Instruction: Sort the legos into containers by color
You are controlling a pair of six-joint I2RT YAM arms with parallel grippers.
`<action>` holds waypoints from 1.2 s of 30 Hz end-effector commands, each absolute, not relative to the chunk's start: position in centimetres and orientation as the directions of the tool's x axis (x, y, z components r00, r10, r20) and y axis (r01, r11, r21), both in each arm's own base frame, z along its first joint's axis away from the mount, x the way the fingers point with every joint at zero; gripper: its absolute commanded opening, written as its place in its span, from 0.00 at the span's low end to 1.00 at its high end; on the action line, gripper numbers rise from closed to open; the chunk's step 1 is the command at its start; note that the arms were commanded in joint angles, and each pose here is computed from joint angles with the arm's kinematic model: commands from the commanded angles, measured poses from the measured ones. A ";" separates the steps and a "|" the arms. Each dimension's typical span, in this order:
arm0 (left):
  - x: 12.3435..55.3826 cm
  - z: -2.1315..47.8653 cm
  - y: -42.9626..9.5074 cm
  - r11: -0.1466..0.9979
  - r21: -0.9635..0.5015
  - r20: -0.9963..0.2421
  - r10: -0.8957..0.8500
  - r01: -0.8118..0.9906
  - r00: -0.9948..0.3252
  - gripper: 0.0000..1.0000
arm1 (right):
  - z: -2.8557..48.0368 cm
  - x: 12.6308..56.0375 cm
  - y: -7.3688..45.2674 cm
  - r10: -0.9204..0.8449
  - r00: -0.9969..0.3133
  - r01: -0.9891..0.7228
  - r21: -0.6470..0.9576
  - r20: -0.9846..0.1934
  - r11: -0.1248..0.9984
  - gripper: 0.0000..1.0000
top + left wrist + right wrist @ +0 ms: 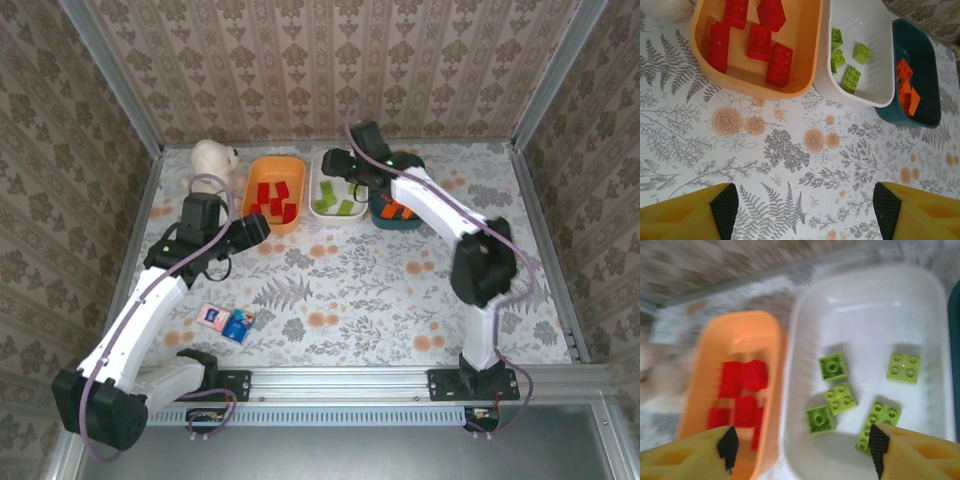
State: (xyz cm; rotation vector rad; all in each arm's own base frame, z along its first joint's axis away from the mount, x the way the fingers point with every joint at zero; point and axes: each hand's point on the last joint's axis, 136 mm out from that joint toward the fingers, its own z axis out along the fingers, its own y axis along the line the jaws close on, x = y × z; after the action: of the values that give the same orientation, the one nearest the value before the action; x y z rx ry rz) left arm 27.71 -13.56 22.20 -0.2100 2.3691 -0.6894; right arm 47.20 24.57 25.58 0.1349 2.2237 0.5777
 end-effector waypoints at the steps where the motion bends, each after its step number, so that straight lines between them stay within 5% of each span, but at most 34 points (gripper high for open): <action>1: 25.9 20.9 -12.0 0.869 -0.494 -0.535 -0.306 -0.001 -0.788 0.76 | 26.2 43.1 21.9 0.267 -0.624 -0.097 0.413 -0.734 0.906 1.00; 5: 24.6 19.9 -10.0 0.869 -0.489 -0.516 -0.354 -0.071 -0.780 0.80 | 25.6 35.4 17.4 0.245 -0.650 -0.075 0.382 -0.720 0.921 1.00; 8: 24.0 19.0 -8.4 0.862 -0.488 -0.503 -0.405 -0.136 -0.764 1.00 | 24.9 30.3 14.6 0.206 -0.661 -0.087 0.346 -0.722 0.934 1.00; 10: 23.8 18.4 -7.7 0.854 -0.491 -0.486 -0.435 -0.175 -0.758 1.00 | 24.0 27.6 12.0 0.196 -0.667 -0.040 0.298 -0.718 0.954 1.00; 15: 23.9 17.7 -6.1 0.889 -0.410 -0.526 -0.414 -0.205 -0.743 1.00 | 23.1 23.8 1.8 0.279 -0.558 0.346 0.086 -0.781 0.934 1.00; 20: 24.1 17.2 1.6 0.870 -0.051 -0.618 -0.414 -0.491 -0.669 1.00 | 23.1 25.1 -2.6 0.248 -0.240 0.503 0.098 -0.938 0.859 1.00; 23: 25.5 17.0 4.0 0.866 0.126 -0.706 -0.264 -0.483 -0.657 1.00 | 21.2 26.1 -4.2 0.136 -0.156 0.573 0.022 -0.978 0.819 1.00; 28: 28.7 14.8 5.1 0.879 0.265 -0.781 -0.046 -0.397 -0.623 1.00 | 16.3 28.2 -4.7 0.034 -0.359 0.542 -0.179 -0.933 0.821 1.00; 36: 34.3 10.0 2.3 0.970 0.172 -0.779 0.030 -0.169 -0.626 1.00 | 12.8 33.5 -2.7 -0.008 -0.401 0.370 -0.171 -0.916 0.913 1.00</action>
State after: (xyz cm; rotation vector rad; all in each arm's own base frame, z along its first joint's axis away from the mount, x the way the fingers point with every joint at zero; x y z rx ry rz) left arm 30.59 3.83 8.48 -0.2253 2.3623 0.3857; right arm 30.47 -4.38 11.16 0.3559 2.0257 -0.5361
